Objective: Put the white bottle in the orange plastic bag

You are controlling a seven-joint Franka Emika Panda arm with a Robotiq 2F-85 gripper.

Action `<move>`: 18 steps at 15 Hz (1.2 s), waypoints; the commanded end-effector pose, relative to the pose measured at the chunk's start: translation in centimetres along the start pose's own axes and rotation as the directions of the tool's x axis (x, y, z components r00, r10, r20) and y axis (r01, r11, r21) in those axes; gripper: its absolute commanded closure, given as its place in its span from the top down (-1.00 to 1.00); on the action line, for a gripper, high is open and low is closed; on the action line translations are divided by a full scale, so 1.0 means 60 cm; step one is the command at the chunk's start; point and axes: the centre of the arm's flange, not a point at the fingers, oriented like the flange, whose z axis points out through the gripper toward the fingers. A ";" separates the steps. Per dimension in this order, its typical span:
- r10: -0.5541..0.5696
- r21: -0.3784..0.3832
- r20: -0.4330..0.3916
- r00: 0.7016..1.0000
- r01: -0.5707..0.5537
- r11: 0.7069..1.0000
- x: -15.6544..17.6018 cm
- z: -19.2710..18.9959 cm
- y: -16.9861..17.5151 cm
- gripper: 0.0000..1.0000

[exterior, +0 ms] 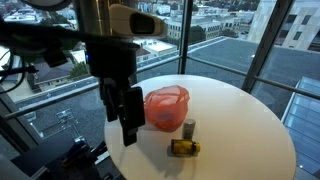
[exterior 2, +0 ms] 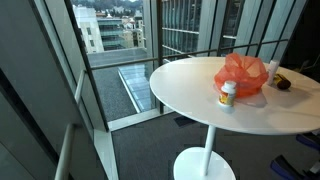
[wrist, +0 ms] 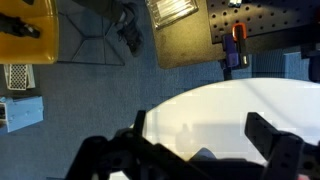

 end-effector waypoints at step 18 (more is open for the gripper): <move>0.366 0.196 -0.047 0.929 -0.350 0.916 0.249 0.046 0.016 1.00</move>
